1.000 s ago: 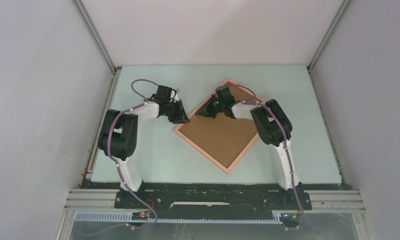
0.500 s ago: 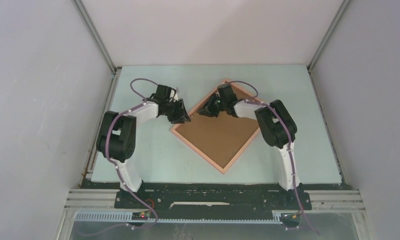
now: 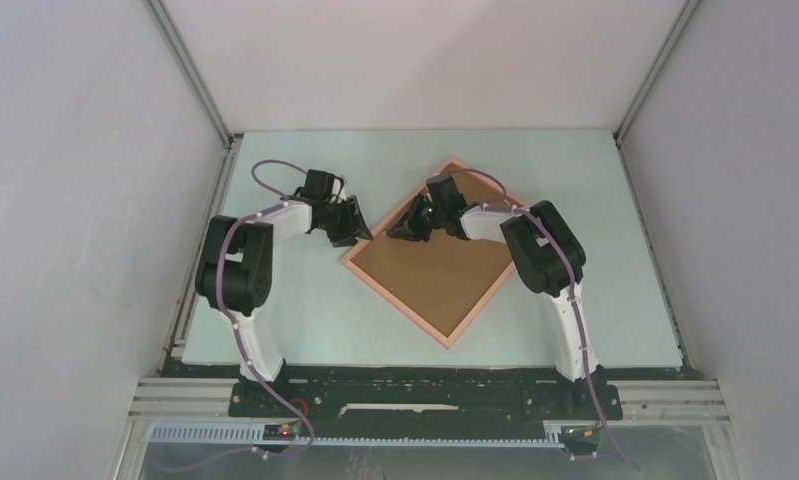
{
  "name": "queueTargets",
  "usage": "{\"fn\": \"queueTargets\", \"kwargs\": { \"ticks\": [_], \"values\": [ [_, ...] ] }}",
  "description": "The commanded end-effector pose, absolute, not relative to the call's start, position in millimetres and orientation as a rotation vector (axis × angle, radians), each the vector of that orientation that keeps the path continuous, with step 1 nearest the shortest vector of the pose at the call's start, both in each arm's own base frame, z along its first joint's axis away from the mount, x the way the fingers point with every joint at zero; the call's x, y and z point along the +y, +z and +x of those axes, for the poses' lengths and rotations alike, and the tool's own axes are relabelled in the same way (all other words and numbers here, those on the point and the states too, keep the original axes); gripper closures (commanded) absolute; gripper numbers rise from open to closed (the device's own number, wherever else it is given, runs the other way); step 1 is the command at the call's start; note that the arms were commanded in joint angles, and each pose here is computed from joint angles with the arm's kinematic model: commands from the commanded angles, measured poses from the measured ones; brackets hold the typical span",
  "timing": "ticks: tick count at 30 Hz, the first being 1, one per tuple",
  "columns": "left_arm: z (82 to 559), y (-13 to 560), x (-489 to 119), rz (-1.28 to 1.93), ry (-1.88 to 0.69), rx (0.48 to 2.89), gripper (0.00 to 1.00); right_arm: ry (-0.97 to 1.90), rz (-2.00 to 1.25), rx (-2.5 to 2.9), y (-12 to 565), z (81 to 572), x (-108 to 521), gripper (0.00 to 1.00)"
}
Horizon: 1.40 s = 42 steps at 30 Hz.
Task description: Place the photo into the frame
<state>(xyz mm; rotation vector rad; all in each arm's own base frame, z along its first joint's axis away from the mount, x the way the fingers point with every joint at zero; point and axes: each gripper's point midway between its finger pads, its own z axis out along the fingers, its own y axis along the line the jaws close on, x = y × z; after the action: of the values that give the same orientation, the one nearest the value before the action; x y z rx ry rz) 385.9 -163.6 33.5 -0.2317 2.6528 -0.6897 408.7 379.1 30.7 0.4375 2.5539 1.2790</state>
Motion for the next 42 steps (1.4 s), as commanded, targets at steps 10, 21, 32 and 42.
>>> {"fn": "queueTargets", "kwargs": {
  "ticks": [10, 21, 32, 42],
  "values": [
    [383.2, 23.1, -171.0, -0.216, -0.745, 2.682, 0.63, 1.355, 0.422, 2.577, 17.7, 414.9, 423.5, 0.83],
    [356.9, 16.7, -172.2, -0.339, -0.803, 2.708, 0.56, 1.210, 0.259, 2.518, 79.9, 438.9, 347.1, 0.73],
    [340.7, 20.9, -169.1, -0.466, -0.819, 2.664, 0.53, 0.457, 0.409, 2.578, 112.5, 384.9, 78.3, 0.26],
    [305.2, 20.5, -183.9, -0.548, -0.968, 2.554, 0.51, 0.595, 0.483, 2.643, 60.2, 370.9, 74.3, 0.24]
  ]
}}
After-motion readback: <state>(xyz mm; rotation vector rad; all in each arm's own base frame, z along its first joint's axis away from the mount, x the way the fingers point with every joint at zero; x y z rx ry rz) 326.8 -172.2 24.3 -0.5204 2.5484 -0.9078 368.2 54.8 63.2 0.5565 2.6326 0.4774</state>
